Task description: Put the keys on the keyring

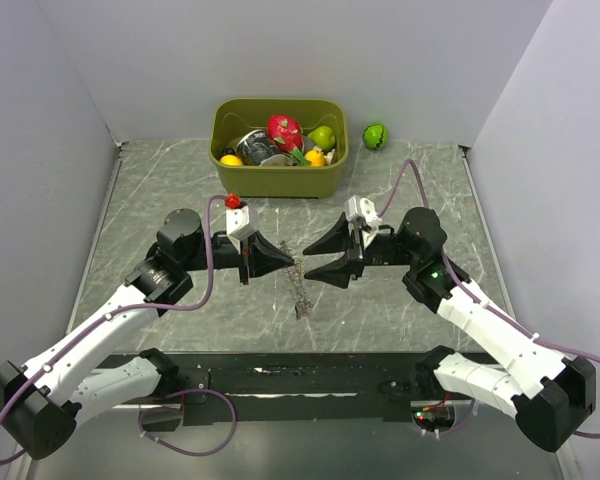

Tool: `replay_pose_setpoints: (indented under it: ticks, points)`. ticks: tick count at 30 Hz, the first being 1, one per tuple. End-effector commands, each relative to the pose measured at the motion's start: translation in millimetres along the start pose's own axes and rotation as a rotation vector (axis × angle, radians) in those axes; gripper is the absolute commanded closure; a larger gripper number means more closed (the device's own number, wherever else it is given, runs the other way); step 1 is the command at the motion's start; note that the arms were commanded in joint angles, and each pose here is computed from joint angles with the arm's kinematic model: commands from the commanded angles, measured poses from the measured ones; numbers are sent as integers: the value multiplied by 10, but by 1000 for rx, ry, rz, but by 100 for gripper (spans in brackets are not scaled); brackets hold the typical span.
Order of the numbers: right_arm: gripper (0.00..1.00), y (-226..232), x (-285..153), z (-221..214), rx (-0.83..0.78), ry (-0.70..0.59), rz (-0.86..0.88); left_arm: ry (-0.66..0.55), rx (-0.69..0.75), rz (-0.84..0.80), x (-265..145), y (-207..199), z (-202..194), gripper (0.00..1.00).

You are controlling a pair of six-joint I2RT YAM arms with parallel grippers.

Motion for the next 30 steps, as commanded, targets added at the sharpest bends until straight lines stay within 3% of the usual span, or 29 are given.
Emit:
replay_pose_setpoints:
  ticks: [1, 16, 24, 30]
  points:
    - [41, -41, 36, 108, -31, -38, 13, -76, 89, -52, 23, -72, 268, 99]
    - [44, -152, 144, 0, 53, -30, 38, -89, 101, -45, -11, -107, 317, 99]
    - [65, -142, 127, -77, 58, -16, 39, -91, 103, -39, -12, -102, 332, 99]
    - [66, -152, 120, -113, 57, -8, 28, -94, 108, -38, -17, -105, 340, 99]
Point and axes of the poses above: each gripper's point midway between its finger pads, its own x axis out along the fingers, its own y axis along the line the jaws close on, z = x × y, the point moved 5 cm from there along -x, back along the fingers, and after that the axes turned 1 degree about x, right-handed, at the moved point
